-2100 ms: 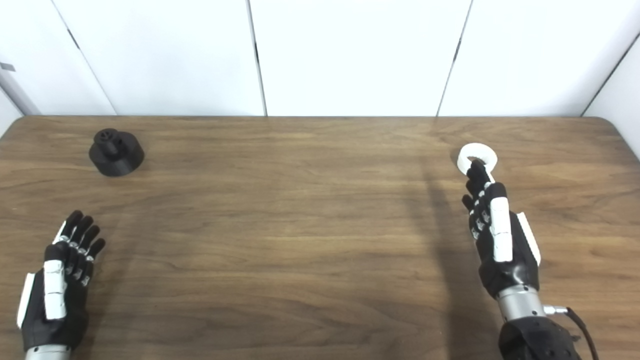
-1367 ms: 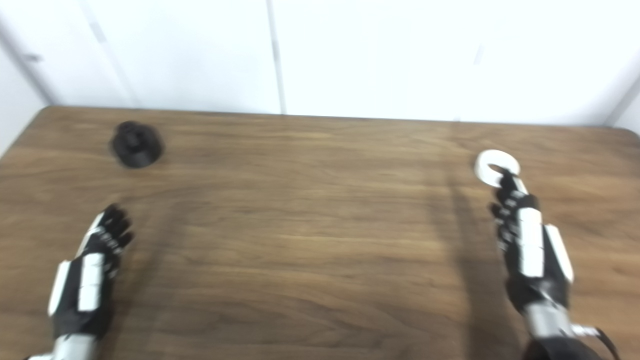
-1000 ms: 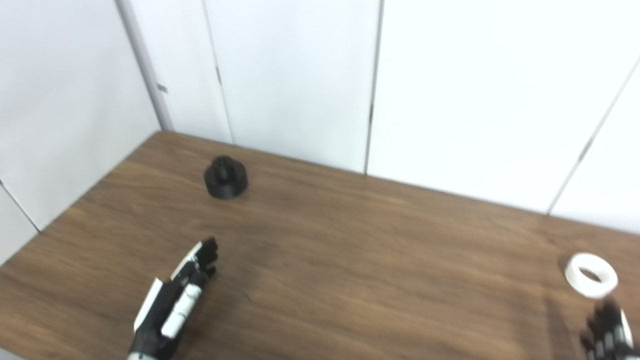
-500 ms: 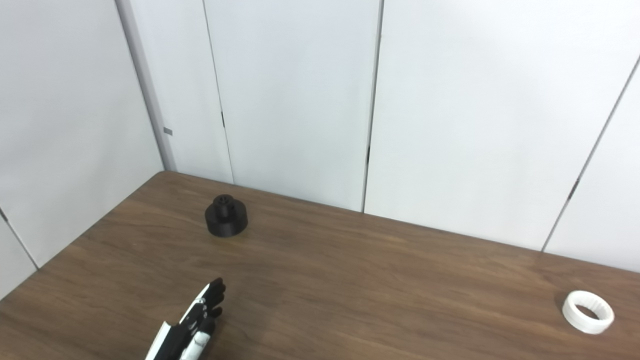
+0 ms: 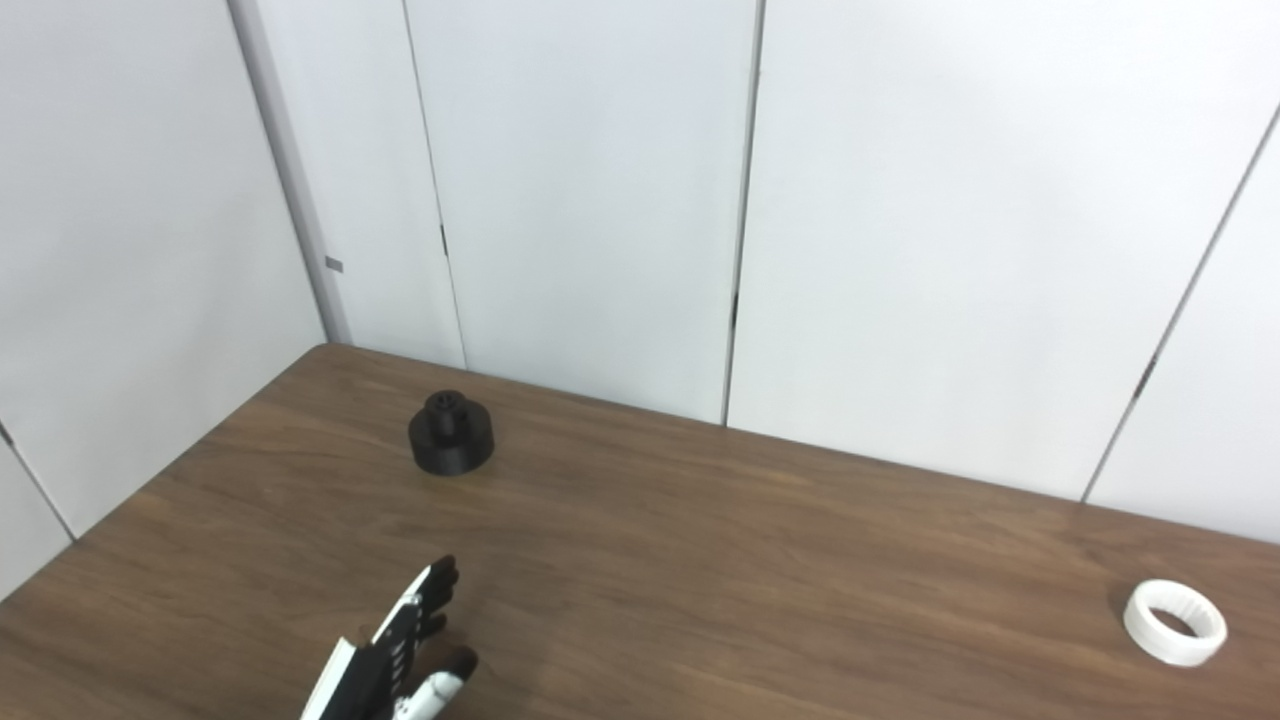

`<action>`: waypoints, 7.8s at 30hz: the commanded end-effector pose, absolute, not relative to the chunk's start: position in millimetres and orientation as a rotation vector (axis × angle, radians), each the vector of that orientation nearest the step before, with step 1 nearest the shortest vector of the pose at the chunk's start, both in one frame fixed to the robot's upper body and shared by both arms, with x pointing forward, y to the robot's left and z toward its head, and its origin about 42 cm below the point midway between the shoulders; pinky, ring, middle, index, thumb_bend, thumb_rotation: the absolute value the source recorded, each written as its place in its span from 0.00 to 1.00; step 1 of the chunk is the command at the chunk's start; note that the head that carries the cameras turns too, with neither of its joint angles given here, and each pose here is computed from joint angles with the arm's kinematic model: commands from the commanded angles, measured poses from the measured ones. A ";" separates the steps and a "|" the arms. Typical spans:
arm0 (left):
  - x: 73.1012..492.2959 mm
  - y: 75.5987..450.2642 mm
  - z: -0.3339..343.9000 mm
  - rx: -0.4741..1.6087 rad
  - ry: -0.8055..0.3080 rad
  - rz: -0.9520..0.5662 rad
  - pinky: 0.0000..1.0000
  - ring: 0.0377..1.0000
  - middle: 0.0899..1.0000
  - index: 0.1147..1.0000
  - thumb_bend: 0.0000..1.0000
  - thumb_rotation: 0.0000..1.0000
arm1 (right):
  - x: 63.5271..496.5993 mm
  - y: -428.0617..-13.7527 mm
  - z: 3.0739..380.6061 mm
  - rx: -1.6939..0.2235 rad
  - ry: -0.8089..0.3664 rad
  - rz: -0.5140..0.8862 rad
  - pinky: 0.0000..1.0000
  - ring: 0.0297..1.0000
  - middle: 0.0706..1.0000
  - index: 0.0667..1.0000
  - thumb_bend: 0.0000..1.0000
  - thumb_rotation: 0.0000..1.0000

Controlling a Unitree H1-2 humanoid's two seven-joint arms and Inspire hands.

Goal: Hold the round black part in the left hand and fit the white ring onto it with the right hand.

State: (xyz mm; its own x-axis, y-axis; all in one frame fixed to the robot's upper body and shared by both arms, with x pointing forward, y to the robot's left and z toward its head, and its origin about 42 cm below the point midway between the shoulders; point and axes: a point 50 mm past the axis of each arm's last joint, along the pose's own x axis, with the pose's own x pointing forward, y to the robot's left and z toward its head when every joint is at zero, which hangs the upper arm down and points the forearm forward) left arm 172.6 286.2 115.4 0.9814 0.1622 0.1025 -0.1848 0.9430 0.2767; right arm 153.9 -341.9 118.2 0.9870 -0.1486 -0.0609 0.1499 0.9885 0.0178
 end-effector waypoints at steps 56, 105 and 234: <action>393.7 421.8 191.2 1.109 0.149 0.381 1.00 0.97 0.91 0.83 1.00 0.59 | 140.6 -325.9 138.1 -0.020 0.083 -0.124 1.00 1.00 1.00 1.00 0.63 1.00; 437.4 400.1 133.1 0.824 0.274 0.393 1.00 1.00 0.95 0.89 1.00 0.54 | 135.3 -327.9 141.6 -0.049 0.076 -0.117 1.00 1.00 0.99 0.99 0.63 1.00; 235.1 220.8 194.2 0.771 -0.256 -0.220 1.00 0.95 0.82 0.42 0.51 0.07 | 157.6 -245.7 185.9 -0.077 0.056 -0.067 1.00 0.97 0.93 0.96 0.64 1.00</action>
State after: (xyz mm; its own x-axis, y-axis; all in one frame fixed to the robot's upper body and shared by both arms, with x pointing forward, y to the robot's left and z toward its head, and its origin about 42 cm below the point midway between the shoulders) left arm 236.7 226.6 181.2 0.9615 -0.2617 0.0832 0.1318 0.7057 0.6961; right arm 144.1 -256.5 168.4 0.9862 -0.0616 -0.1536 0.0441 0.9924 -0.1146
